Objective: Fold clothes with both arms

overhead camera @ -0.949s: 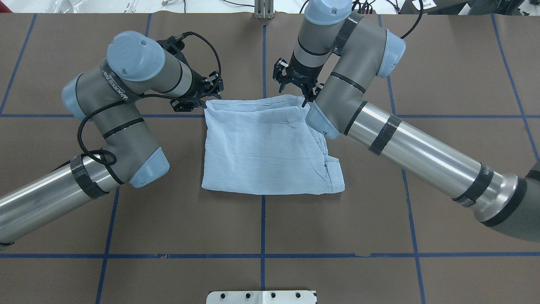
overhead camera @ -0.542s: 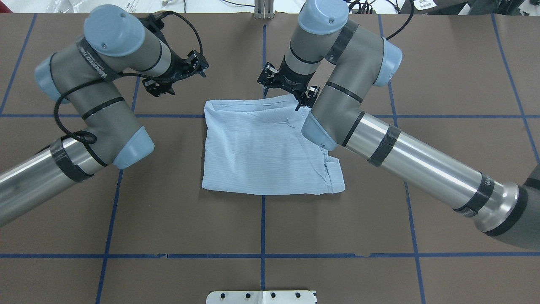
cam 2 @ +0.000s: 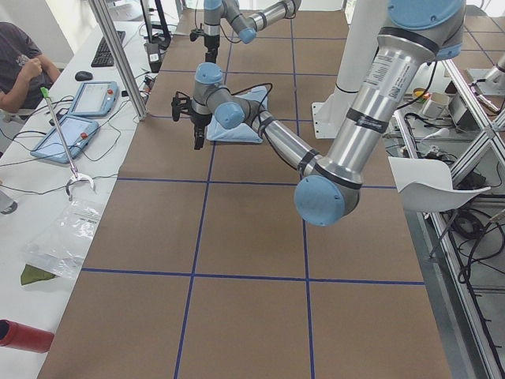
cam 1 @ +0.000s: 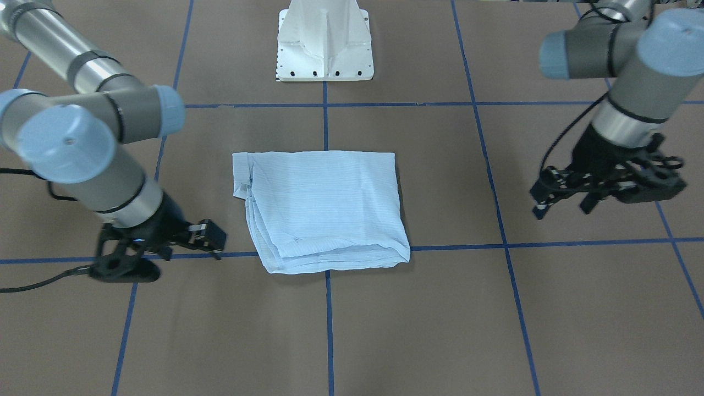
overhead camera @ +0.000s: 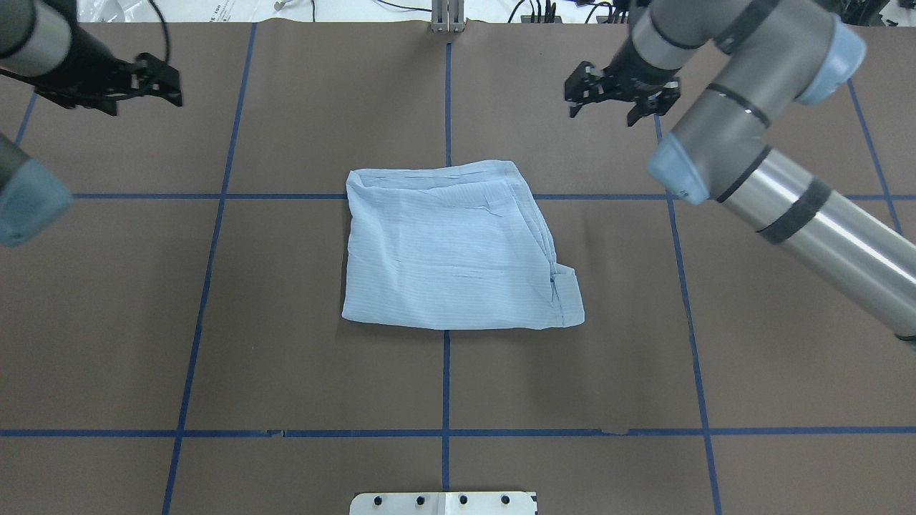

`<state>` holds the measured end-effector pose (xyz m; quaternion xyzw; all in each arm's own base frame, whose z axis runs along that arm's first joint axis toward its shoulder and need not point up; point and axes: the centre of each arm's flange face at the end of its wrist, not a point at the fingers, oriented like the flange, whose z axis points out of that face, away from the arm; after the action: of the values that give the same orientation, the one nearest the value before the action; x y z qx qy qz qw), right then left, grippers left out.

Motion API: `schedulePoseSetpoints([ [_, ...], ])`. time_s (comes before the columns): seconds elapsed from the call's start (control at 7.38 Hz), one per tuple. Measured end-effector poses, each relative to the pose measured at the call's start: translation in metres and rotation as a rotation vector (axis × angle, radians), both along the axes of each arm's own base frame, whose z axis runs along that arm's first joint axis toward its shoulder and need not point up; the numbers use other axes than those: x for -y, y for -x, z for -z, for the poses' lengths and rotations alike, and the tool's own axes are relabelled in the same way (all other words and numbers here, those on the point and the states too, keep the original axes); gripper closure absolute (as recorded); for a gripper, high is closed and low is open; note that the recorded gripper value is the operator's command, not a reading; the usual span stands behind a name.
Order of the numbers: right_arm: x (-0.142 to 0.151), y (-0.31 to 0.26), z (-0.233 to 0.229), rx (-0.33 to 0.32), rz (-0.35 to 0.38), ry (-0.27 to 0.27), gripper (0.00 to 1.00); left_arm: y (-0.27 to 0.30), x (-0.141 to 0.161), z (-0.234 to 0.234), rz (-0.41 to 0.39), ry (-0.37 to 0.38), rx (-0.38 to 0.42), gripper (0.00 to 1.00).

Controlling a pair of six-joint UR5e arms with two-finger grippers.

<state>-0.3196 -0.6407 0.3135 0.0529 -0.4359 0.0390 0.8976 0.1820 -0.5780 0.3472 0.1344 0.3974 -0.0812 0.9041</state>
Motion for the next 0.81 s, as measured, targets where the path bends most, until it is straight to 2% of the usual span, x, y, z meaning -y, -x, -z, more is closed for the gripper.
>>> schedulePoseSetpoints([
  [0.27, -0.007, -0.126, -0.12, -0.094, 0.115, -0.089, 0.0, 0.116, -0.009, -0.066, -0.104, -0.075, 0.168, 0.01],
  [0.41, -0.021, -0.177, -0.178, -0.132, 0.159, -0.106, 0.0, 0.168, -0.026, -0.108, -0.165, -0.103, 0.23, 0.01],
  [0.54, -0.043, -0.222, -0.23, -0.153, 0.193, -0.107, 0.0, 0.211, -0.046, -0.148, -0.223, -0.12, 0.27, 0.01],
  [0.81, -0.102, -0.291, -0.313, -0.133, 0.218, -0.06, 0.0, 0.257, -0.082, -0.234, -0.274, -0.061, 0.287, 0.01],
])
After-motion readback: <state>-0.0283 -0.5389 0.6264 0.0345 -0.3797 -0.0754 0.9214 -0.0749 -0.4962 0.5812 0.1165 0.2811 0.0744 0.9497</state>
